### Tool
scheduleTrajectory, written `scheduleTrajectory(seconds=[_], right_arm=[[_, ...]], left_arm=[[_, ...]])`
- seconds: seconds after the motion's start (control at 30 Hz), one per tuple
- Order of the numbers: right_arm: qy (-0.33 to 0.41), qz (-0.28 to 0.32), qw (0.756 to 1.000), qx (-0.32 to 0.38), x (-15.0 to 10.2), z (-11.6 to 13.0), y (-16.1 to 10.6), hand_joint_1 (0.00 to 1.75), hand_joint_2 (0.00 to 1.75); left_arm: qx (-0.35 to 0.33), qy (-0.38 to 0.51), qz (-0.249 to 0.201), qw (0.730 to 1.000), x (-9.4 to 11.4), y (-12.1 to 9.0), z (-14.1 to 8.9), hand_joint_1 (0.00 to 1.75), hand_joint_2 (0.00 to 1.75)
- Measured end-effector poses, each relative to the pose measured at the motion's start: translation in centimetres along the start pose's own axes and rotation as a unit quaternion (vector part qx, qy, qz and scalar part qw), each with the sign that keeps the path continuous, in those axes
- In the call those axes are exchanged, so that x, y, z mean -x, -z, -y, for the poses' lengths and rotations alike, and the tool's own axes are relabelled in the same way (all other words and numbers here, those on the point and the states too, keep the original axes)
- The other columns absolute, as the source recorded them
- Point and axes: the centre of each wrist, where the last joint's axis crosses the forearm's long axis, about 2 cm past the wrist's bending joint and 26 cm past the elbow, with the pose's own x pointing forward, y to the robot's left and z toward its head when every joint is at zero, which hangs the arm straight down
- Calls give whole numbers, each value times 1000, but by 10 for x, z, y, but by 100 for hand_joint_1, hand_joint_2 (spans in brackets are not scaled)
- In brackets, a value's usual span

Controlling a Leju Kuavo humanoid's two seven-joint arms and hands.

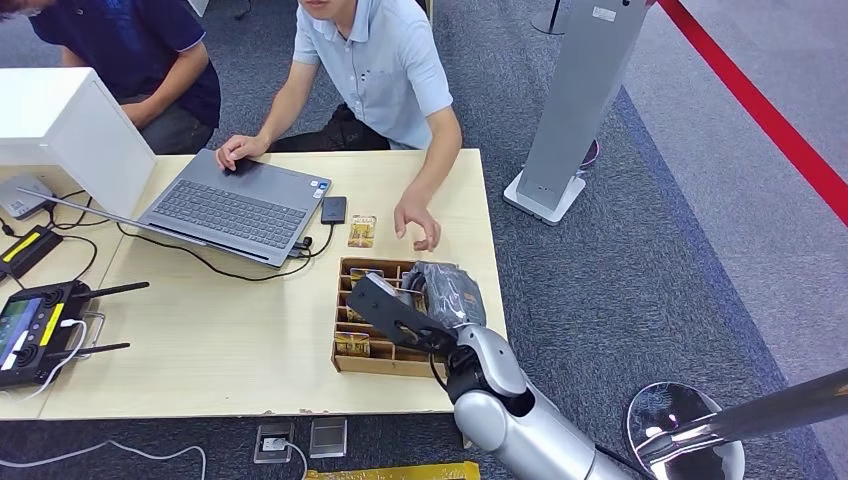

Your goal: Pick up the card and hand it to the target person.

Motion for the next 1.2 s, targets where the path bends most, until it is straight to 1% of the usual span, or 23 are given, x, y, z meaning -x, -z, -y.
scheduleTrajectory(seconds=[0.27, 0.4, 0.53, 0.63, 0.7, 0.8, 0.93, 1.07, 1.2], right_arm=[[8, 84, 994, 63, -14, 35, -12, 134, 175], [-10, 125, 989, 80, -23, 50, -9, 134, 175], [-50, 184, 977, 92, -38, 63, 11, 134, 175], [-87, 218, 967, 96, -50, 68, 35, 134, 175], [-115, 230, 962, 95, -58, 69, 53, 134, 175], [-156, 231, 957, 86, -68, 70, 75, 134, 175], [-199, 211, 955, 64, -74, 67, 97, 134, 175], [-235, 182, 954, 47, -75, 62, 110, 134, 175], [-262, 164, 950, 32, -75, 56, 117, 134, 175]], left_arm=[[1, -2, 3, 1000, 0, 0, 0, 0, 0], [3, 1, 6, 1000, 0, 0, 0, 0, 0], [6, 10, 12, 1000, -1, 0, 1, 0, 0], [9, 15, 18, 1000, -3, 0, 1, 0, 0], [10, 17, 21, 1000, -4, -1, 2, 0, 0], [12, 21, 24, 999, -7, -1, 2, 0, 0], [15, 24, 27, 999, -9, -1, 3, 0, 0], [18, 27, 28, 999, -9, -1, 3, 0, 0], [20, 24, 32, 999, -8, -1, 3, 0, 0]])
